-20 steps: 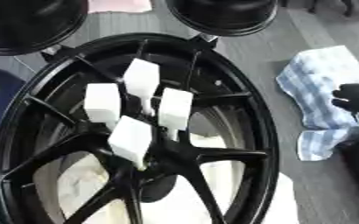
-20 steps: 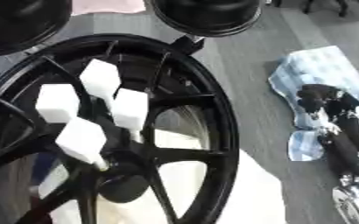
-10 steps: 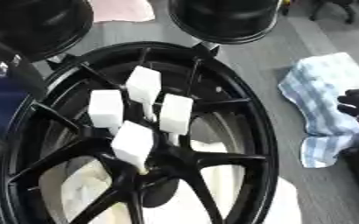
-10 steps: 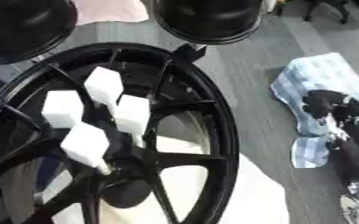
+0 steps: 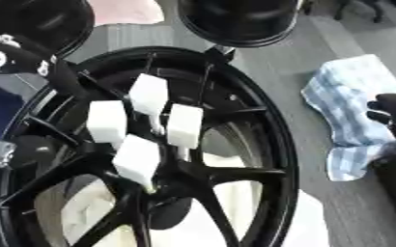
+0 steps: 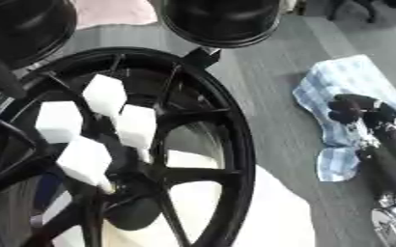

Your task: Pull the pin out of the wheel hub.

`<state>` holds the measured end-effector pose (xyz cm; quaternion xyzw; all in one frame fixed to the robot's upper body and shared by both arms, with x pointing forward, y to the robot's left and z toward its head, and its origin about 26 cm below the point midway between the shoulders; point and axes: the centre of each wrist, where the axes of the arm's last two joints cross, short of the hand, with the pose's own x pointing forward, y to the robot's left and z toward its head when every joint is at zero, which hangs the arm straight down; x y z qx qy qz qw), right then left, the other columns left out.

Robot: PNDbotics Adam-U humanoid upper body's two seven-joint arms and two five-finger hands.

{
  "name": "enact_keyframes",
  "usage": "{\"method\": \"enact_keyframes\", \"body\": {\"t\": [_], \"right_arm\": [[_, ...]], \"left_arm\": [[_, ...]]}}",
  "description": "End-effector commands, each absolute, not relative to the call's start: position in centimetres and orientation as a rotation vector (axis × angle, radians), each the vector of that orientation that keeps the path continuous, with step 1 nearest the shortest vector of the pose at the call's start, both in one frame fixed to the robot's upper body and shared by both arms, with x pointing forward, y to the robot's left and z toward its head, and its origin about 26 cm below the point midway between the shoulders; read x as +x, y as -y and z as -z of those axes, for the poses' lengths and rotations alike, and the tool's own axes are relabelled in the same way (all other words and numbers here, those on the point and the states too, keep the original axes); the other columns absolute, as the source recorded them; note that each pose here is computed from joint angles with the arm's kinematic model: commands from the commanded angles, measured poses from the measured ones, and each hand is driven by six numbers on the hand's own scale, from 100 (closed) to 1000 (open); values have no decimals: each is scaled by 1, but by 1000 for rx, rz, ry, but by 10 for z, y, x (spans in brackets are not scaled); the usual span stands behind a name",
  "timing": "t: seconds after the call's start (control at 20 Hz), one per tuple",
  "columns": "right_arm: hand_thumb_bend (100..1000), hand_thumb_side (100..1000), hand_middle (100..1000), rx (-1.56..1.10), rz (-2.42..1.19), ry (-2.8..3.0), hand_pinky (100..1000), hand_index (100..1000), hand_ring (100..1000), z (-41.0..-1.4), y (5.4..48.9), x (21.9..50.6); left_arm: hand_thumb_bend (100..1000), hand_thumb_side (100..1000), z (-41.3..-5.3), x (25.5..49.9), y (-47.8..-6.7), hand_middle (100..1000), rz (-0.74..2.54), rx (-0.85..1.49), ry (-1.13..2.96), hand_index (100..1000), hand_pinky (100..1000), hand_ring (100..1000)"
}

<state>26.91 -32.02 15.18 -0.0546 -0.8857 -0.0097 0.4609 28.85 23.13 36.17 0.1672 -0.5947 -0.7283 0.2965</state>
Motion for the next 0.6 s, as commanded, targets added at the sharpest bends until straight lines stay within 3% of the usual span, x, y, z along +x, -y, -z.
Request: {"method": "enact_keyframes", "body": {"t": [0.05, 0.35, 0.6], "right_arm": [[372, 466, 676, -130, -7, 2200, 773, 602, 748, -162, 320, 269], [373, 466, 673, -119, -7, 2196, 772, 601, 747, -163, 318, 270], [373, 468, 672, -110, -2, 2197, 772, 601, 747, -164, 317, 271]], "left_arm": [[491, 664, -366, 285, -228, 785, 1897, 528, 1559, 875, 903, 832], [616, 615, -365, 286, -223, 783, 1851, 613, 1524, 884, 912, 843], [622, 594, -365, 286, -222, 808, 1802, 660, 1516, 899, 920, 857]]}}
